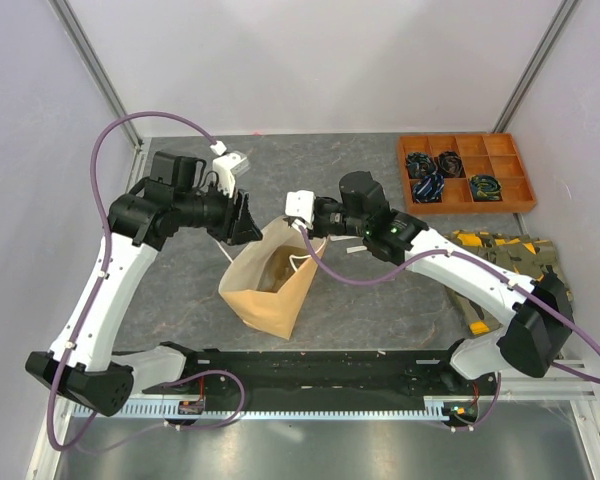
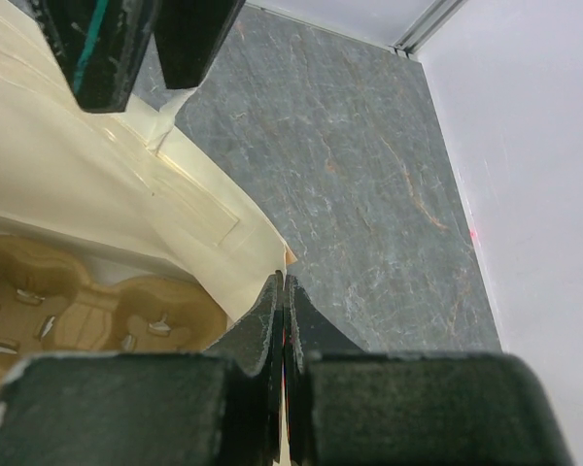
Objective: Pack the takeout coffee
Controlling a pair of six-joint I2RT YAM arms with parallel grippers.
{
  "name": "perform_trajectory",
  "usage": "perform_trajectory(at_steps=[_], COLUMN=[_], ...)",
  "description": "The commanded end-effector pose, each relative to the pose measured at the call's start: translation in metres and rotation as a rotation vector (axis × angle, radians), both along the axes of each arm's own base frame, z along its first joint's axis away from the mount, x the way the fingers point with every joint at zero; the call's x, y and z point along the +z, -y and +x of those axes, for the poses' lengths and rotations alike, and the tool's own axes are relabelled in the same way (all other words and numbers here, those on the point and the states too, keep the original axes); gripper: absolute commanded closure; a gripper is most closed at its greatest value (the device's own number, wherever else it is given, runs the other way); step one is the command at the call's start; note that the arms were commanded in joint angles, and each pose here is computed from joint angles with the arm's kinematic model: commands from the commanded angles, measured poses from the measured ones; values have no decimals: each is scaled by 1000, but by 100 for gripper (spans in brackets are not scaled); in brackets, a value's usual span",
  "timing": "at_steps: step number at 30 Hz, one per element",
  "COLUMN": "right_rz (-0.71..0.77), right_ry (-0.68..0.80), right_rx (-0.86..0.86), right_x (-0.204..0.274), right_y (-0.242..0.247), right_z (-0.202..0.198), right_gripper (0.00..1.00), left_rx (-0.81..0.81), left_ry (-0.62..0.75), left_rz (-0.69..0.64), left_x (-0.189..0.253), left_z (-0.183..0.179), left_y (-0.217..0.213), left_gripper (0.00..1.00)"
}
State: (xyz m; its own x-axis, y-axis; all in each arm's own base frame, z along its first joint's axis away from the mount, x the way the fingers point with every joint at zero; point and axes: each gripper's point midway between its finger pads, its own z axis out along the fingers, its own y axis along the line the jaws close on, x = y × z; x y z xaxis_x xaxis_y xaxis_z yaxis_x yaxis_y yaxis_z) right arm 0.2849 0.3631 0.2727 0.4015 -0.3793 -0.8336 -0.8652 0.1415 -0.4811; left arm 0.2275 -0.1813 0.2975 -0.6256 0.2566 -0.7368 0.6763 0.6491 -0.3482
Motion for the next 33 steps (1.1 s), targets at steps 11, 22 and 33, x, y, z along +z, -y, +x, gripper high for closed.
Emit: perform_trajectory(at_steps=[11,22,33], right_rz=[104,138,175], right_ry=[73,60,9], right_rx=[15,19,127], right_x=[32,45,98], right_y=[-9,-15,-5], right_z=[6,7,-32], right_gripper=[100,63,19], left_rx=[-46,15,163], left_ry=[-27,-33,-50], left_rz=[81,78,136], left_x=[-27,-22,-19], left_z=[0,4,9], left_y=[-6,-9,-19], left_gripper=[65,98,98])
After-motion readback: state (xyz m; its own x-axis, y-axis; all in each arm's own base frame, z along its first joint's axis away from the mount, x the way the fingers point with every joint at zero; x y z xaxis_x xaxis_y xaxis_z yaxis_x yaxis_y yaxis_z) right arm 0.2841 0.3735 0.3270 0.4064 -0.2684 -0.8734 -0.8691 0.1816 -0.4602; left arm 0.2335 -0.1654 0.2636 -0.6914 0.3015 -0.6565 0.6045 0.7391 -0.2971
